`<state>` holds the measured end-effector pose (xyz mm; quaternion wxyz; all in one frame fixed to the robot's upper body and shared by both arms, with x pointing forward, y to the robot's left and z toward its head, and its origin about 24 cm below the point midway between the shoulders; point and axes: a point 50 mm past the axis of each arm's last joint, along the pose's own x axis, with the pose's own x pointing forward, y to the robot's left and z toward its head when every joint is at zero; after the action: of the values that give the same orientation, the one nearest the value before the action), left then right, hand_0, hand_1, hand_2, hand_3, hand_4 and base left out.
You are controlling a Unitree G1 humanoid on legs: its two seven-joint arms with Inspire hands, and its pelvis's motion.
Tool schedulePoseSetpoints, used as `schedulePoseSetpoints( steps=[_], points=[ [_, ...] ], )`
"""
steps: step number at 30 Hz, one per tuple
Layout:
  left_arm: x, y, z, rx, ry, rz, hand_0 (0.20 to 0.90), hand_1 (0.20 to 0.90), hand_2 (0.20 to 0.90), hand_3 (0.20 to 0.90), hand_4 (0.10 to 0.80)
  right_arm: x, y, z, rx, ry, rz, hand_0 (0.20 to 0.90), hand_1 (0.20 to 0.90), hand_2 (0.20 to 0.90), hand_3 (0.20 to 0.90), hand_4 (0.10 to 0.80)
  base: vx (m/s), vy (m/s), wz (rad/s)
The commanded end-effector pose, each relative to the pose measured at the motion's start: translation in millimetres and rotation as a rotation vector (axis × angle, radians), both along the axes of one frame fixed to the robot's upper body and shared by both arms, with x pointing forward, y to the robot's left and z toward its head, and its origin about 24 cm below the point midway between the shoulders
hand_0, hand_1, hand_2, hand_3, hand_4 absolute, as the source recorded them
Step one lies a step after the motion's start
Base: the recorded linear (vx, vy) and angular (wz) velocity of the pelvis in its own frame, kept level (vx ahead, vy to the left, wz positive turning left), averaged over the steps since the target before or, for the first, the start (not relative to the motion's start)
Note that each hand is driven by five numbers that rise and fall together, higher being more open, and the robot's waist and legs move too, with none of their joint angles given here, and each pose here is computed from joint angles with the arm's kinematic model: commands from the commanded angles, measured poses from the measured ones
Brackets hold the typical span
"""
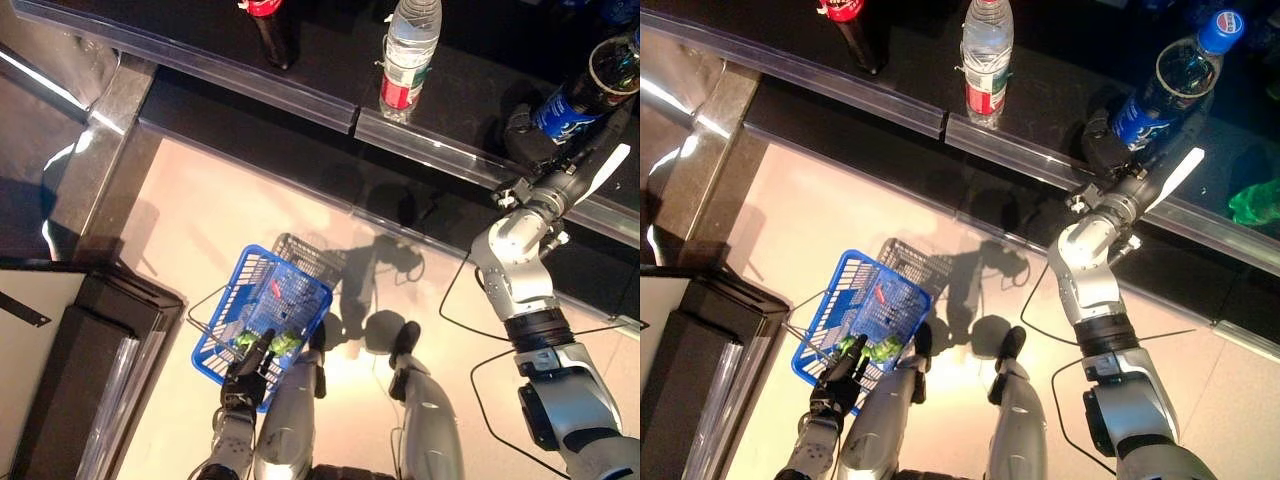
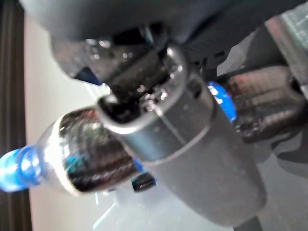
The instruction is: Pick up the drink and place into the basket.
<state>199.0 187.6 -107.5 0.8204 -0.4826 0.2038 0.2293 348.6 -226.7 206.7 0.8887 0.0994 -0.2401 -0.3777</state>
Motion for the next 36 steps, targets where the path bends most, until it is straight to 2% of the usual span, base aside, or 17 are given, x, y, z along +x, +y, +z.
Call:
schedulePoseSetpoints(
  steps=[1, 11, 13, 14, 15, 16, 18, 20, 22, 23, 24, 25, 28, 36],
  points=[
    [-3.6, 20.4, 14.6, 0.074, -0.130, 0.003, 0.300, 0.300, 0.300, 0.200, 0.100, -13.8, -12.7, 74.1, -0.006, -0.322, 0.005, 0.900, 0.900, 0.900, 0.900, 0.800, 0.033, 0.001, 0.02],
    [-5.0, 20.0, 13.5, 0.071, -0.124, -0.021, 0.300, 0.300, 0.300, 0.200, 0.100, -5.0, -28.6, 88.5, 0.032, -0.314, 0.013, 0.900, 0.900, 0.900, 0.900, 0.800, 0.003, 0.000, 0.00],
    [-5.4, 20.2, 13.4, 0.070, -0.123, -0.026, 0.300, 0.300, 0.300, 0.200, 0.100, -2.9, -31.4, 93.2, 0.021, -0.307, 0.025, 0.785, 0.785, 0.785, 0.765, 0.665, 0.000, 0.000, 0.00],
    [-5.8, 20.3, 13.3, 0.070, -0.122, -0.029, 0.300, 0.300, 0.300, 0.200, 0.100, -1.8, -33.4, 96.8, 0.005, -0.301, 0.028, 0.669, 0.669, 0.669, 0.631, 0.531, 0.000, 0.000, 0.00],
    [-6.0, 20.3, 13.3, 0.069, -0.121, -0.031, 0.300, 0.300, 0.300, 0.200, 0.100, -1.0, -34.3, 98.5, -0.006, -0.296, 0.033, 0.651, 0.651, 0.651, 0.609, 0.509, 0.000, 0.000, 0.00],
    [-6.0, 20.5, 13.4, 0.069, -0.120, -0.031, 0.300, 0.300, 0.300, 0.200, 0.100, -0.4, -34.8, 100.0, -0.015, -0.291, 0.036, 0.662, 0.662, 0.662, 0.623, 0.523, 0.010, -0.002, 0.05],
    [-6.6, 21.7, 13.4, 0.070, -0.117, -0.035, 0.300, 0.300, 0.300, 0.200, 0.100, 1.6, -35.4, 105.6, -0.041, -0.286, 0.049, 0.724, 0.724, 0.724, 0.694, 0.594, 0.011, -0.005, 0.05],
    [-6.7, 22.5, 13.5, 0.070, -0.116, -0.037, 0.300, 0.300, 0.300, 0.200, 0.100, 3.2, -35.0, 109.9, -0.059, -0.281, 0.056, 0.702, 0.702, 0.702, 0.669, 0.569, 0.014, -0.005, 0.04],
    [-6.2, 23.3, 14.0, 0.070, -0.116, -0.041, 0.300, 0.300, 0.300, 0.200, 0.100, 5.3, -33.4, 119.2, -0.080, -0.281, 0.065, 0.554, 0.554, 0.554, 0.496, 0.396, 0.000, 0.000, 0.00],
    [-6.2, 23.8, 14.1, 0.069, -0.117, -0.042, 0.300, 0.300, 0.300, 0.200, 0.100, 5.9, -33.4, 123.4, -0.092, -0.278, 0.065, 0.549, 0.549, 0.549, 0.491, 0.391, 0.000, 0.000, 0.00],
    [-6.3, 24.4, 14.4, 0.067, -0.120, -0.045, 0.300, 0.300, 0.300, 0.200, 0.100, 6.6, -33.3, 129.9, -0.108, -0.276, 0.060, 0.324, 0.324, 0.324, 0.227, 0.127, 0.000, 0.000, 0.00],
    [-6.5, 24.3, 14.2, 0.066, -0.120, -0.045, 0.300, 0.300, 0.300, 0.200, 0.100, 6.7, -33.5, 131.2, -0.112, -0.278, 0.059, 0.300, 0.300, 0.300, 0.200, 0.100, 0.002, 0.013, 0.05],
    [-9.9, 29.1, 14.1, 0.073, -0.119, -0.050, 0.300, 0.300, 0.300, 0.200, 0.100, 4.8, -31.6, 147.4, -0.165, -0.298, 0.038, 0.300, 0.300, 0.300, 0.200, 0.100, 0.000, 0.002, 0.01],
    [-10.8, 33.8, 16.5, 0.067, -0.152, -0.024, 0.300, 0.300, 0.300, 0.200, 0.100, -0.7, -31.5, 150.6, -0.190, -0.342, 0.058, 0.300, 0.300, 0.300, 0.200, 0.100, -0.015, 0.013, 0.04]
  ],
)
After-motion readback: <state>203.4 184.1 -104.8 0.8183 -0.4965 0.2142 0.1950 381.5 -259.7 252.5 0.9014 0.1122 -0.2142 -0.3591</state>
